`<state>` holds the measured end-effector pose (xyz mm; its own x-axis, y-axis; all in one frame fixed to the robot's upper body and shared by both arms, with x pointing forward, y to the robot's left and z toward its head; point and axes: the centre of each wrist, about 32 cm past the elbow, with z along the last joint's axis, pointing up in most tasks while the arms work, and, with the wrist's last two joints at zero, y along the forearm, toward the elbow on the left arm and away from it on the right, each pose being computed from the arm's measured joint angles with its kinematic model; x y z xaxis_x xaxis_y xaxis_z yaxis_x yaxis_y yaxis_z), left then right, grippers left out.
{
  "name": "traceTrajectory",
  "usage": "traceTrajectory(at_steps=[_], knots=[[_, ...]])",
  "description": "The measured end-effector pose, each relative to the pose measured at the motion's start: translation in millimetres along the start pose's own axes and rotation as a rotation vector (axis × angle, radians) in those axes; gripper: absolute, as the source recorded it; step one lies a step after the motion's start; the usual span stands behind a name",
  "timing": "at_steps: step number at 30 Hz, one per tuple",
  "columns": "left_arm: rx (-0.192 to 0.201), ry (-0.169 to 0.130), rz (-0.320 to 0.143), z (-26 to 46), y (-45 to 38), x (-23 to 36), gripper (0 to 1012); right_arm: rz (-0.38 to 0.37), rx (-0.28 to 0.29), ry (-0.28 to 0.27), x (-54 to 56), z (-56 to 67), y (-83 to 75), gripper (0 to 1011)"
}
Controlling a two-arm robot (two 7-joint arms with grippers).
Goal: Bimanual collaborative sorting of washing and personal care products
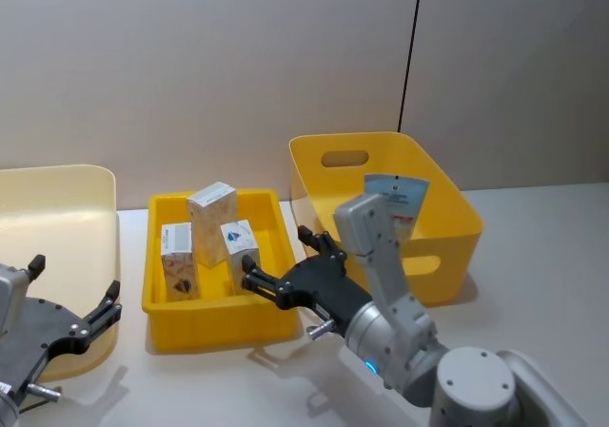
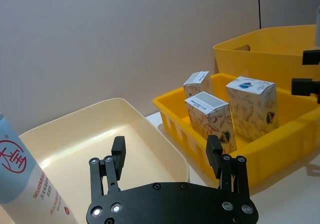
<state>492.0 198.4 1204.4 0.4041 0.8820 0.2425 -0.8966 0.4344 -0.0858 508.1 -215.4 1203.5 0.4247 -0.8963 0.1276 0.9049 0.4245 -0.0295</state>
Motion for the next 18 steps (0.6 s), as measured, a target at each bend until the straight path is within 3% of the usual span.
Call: traceTrajectory(at_steps=[18], knots=[[0.0, 0.0, 0.0, 0.0, 0.0, 0.0, 1003, 0.044, -0.037, -0.017, 2.0, -5.2, 42.2, 1001]])
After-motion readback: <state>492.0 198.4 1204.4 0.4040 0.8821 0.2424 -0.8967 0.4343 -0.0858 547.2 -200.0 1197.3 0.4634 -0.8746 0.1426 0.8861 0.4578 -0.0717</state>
